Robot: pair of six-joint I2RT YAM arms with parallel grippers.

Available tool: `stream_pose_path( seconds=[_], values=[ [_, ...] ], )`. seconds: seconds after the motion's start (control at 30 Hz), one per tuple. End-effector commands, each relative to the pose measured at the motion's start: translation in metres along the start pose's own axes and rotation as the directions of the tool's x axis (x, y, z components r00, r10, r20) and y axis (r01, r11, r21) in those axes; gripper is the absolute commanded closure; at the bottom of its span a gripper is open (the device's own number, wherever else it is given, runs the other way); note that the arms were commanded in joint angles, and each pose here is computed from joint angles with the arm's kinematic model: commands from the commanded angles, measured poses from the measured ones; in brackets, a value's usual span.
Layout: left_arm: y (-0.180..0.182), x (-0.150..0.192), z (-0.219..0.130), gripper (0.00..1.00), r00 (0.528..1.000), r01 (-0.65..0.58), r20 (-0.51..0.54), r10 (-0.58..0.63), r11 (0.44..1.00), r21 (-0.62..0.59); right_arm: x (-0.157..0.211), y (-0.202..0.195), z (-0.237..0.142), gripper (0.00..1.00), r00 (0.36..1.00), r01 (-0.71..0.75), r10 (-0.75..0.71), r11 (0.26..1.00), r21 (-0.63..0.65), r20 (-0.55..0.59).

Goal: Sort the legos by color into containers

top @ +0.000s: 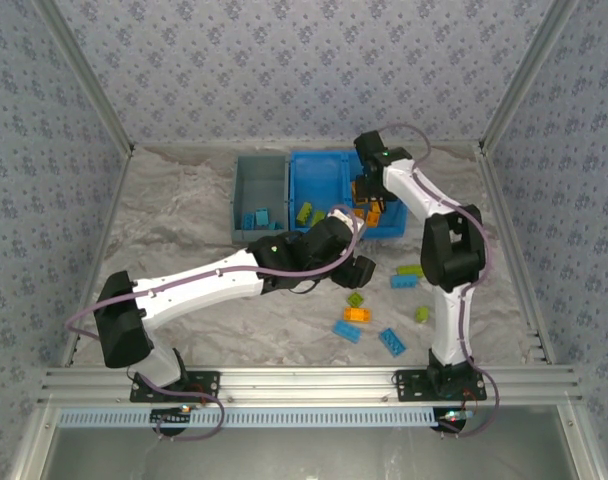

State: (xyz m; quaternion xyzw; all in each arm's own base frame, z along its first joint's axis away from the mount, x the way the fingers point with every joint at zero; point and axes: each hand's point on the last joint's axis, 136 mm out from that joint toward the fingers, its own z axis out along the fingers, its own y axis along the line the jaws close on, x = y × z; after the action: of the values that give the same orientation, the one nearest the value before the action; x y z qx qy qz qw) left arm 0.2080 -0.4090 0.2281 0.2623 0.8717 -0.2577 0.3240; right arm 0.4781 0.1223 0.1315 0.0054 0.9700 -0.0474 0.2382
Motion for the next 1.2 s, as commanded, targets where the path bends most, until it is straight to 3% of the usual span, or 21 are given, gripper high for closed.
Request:
stream_pose_path(
  seconds=[0.0,0.2,0.33,0.43,0.57,0.8,0.93,0.97,1.03,1.17],
  values=[
    [-0.001,0.001,-0.010,0.23,1.000,-0.028,-0.005,0.028,1.000,0.001,-0.021,-0.014,-0.073,0.42,0.990,-0.031,0.031,1.000,-0.003,0.139],
    [0.004,0.029,-0.012,0.22,0.995,-0.054,-0.084,0.055,0.998,0.008,-0.002,-0.030,-0.153,0.41,0.967,-0.067,0.084,0.995,-0.078,0.239],
    [-0.008,0.071,-0.010,0.19,0.961,-0.187,-0.196,0.195,0.980,0.062,0.043,-0.026,-0.186,0.35,0.968,-0.067,0.110,0.980,-0.190,0.227],
    [-0.018,0.114,-0.007,0.15,0.882,-0.349,-0.295,0.367,0.930,0.113,0.086,-0.018,-0.205,0.28,0.975,-0.056,0.122,0.946,-0.320,0.188],
    [-0.021,0.165,0.009,0.13,0.734,-0.523,-0.382,0.561,0.826,0.210,0.140,-0.010,-0.231,0.22,0.979,-0.053,0.144,0.867,-0.495,0.147],
    [-0.014,0.195,0.036,0.11,0.539,-0.704,-0.291,0.790,0.613,0.360,0.203,-0.017,-0.242,0.20,0.984,-0.106,0.168,0.814,-0.571,0.057],
    [-0.003,0.195,0.047,0.08,0.524,-0.730,-0.219,0.823,0.567,0.382,0.211,-0.021,-0.245,0.20,0.981,-0.126,0.189,0.806,-0.579,0.050],
    [-0.001,0.196,0.050,0.02,0.514,-0.741,-0.207,0.832,0.553,0.380,0.211,-0.021,-0.246,0.20,0.980,-0.128,0.193,0.803,-0.582,0.051],
    [0.003,0.199,0.056,0.01,0.483,-0.768,-0.183,0.856,0.515,0.380,0.212,-0.021,-0.247,0.20,0.980,-0.129,0.193,0.803,-0.582,0.049],
    [0.009,0.197,0.069,0.01,0.468,-0.787,-0.179,0.865,0.500,0.362,0.208,-0.017,-0.253,0.20,0.979,-0.123,0.198,0.785,-0.607,0.058]
  ],
)
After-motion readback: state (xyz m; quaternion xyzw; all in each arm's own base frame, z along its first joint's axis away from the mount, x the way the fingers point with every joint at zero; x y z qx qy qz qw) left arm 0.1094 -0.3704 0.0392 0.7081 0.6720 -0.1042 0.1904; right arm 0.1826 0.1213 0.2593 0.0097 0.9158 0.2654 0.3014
